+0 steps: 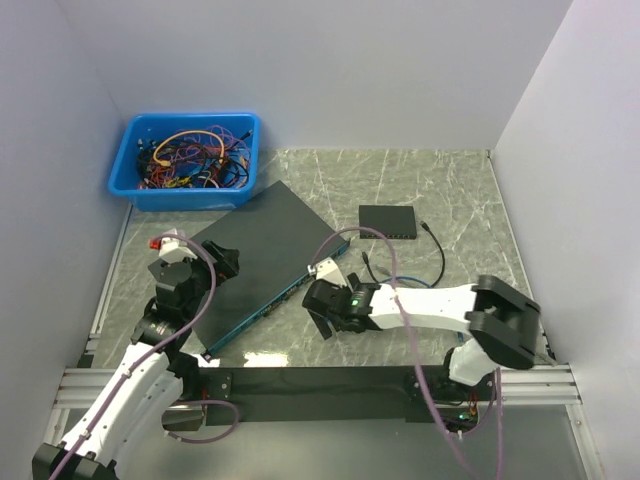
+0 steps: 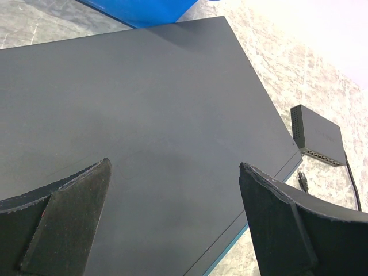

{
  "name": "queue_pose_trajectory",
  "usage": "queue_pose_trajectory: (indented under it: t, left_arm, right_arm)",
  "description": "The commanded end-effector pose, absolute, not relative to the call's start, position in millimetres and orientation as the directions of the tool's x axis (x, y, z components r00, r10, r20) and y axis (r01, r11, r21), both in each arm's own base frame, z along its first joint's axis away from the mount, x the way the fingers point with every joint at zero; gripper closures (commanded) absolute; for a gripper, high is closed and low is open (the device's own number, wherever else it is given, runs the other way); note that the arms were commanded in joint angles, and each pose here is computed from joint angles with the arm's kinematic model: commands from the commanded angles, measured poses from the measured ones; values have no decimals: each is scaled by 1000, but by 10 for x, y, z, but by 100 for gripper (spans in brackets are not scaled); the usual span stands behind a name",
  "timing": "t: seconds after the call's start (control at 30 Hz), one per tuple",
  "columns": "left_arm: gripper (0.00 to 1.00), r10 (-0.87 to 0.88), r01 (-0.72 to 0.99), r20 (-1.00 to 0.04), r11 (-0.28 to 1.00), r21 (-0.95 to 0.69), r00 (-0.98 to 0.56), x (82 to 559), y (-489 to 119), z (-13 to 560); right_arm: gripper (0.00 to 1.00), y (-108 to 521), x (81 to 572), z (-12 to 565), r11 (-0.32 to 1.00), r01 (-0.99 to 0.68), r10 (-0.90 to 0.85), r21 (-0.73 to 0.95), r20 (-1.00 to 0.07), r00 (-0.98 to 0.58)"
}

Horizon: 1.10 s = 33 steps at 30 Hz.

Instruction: Insert the plug into the switch port

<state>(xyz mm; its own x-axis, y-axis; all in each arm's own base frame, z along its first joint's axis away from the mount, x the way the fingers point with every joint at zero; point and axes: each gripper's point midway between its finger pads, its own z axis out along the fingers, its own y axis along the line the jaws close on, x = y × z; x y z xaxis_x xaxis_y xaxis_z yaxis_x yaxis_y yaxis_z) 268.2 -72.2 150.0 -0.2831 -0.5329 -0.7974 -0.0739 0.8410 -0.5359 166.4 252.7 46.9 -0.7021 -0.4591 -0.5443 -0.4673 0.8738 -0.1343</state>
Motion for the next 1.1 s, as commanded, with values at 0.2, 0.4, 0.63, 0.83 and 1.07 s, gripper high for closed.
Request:
queue_pose_trajectory:
  t: [0.2, 0.4, 0.63, 0.83, 1.07]
  left_arm:
    - [1, -540, -75, -797, 837, -542, -269, 2673, -709, 1503]
    - [1, -540, -78, -798, 837, -541, -268, 2675, -704, 1503]
    - [1, -540, -80, -796, 837, -541, -273, 2678, -709, 1491]
    - [1, -541, -82, -795, 837, -541, -275, 2679, -709, 1480]
    - [1, -539, -82, -793, 838, -540, -282, 2681, -718, 1467]
  right_arm:
    - [1, 2539, 1786, 232, 853, -442, -523, -279, -472, -710]
    - [0, 2646, 1830, 116, 835, -471, -549, -283, -457, -699]
    - [0, 2760, 1986, -28, 851, -478, -521, -217, -457, -721]
    - [1, 2871, 2049, -227, 861, -480, -503, -169, -426, -752]
    - [3, 2912, 2068, -432, 866, -478, -495, -149, -399, -772]
